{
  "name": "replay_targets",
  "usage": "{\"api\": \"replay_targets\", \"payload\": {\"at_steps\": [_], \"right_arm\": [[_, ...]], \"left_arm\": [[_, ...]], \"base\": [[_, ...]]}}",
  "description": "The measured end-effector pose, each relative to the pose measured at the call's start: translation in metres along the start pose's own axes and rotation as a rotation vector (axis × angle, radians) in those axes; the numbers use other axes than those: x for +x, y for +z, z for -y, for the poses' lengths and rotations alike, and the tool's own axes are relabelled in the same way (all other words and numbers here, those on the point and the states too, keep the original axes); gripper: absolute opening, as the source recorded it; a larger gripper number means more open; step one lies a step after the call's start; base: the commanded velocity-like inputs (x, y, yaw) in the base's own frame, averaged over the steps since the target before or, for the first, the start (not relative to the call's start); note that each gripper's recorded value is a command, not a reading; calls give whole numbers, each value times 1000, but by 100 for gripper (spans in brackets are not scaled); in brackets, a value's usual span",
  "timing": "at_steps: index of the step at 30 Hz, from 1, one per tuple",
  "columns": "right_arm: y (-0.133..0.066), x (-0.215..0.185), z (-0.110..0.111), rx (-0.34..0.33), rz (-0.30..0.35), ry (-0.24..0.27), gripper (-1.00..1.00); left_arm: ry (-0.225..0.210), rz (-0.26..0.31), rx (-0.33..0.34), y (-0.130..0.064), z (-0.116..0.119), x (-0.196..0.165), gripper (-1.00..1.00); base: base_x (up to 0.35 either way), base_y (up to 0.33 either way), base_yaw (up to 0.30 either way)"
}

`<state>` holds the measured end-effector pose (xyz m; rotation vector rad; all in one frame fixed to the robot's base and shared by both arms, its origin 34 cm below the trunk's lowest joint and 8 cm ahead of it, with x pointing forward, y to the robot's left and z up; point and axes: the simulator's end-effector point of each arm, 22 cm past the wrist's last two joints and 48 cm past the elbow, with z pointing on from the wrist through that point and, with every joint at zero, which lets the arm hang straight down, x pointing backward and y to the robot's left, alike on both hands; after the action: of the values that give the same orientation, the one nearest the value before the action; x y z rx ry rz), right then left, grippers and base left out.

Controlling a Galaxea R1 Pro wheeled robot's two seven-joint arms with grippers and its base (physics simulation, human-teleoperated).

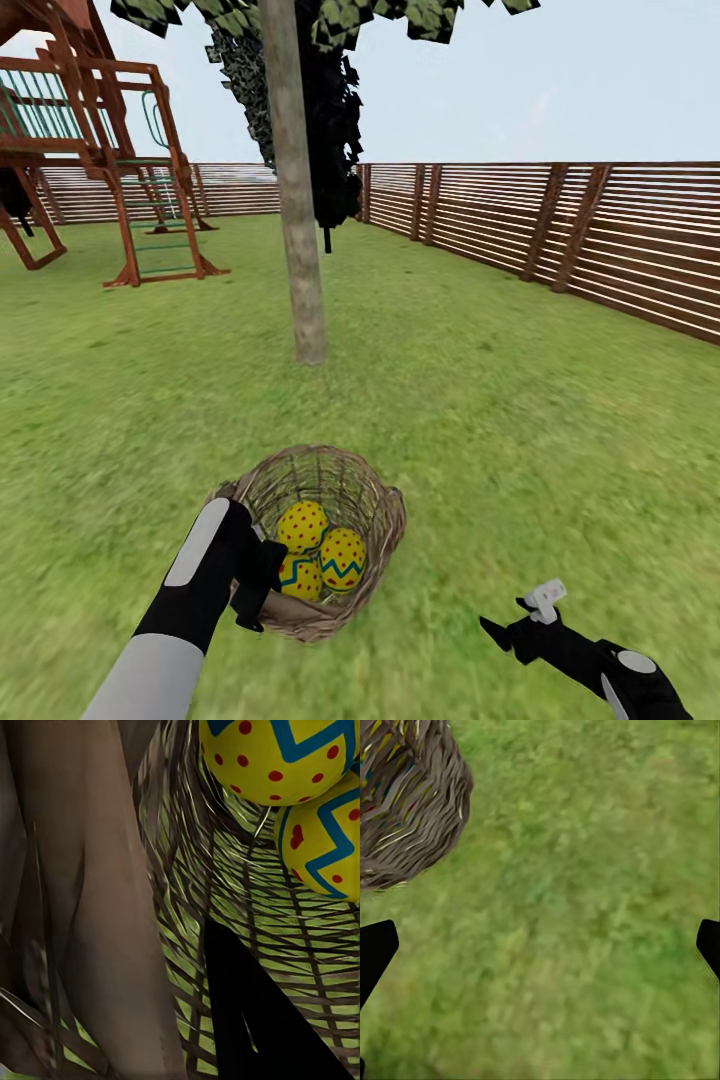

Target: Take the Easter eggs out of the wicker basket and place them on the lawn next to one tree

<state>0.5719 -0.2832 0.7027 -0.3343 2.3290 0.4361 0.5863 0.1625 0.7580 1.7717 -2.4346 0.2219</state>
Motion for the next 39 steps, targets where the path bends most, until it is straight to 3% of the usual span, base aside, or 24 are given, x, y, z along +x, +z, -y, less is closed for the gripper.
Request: {"api": "replay_targets", "payload": {"at_steps": [5, 39], "right_arm": [[0, 0, 0, 0, 0, 1, 100], [0, 1, 0, -1, 1, 7, 100]], "left_arm": [[3, 1, 27, 0, 6, 1, -100], [-5, 8, 24, 1, 6, 2, -100]], "base": [[338, 0, 0], [338, 40, 21]]}}
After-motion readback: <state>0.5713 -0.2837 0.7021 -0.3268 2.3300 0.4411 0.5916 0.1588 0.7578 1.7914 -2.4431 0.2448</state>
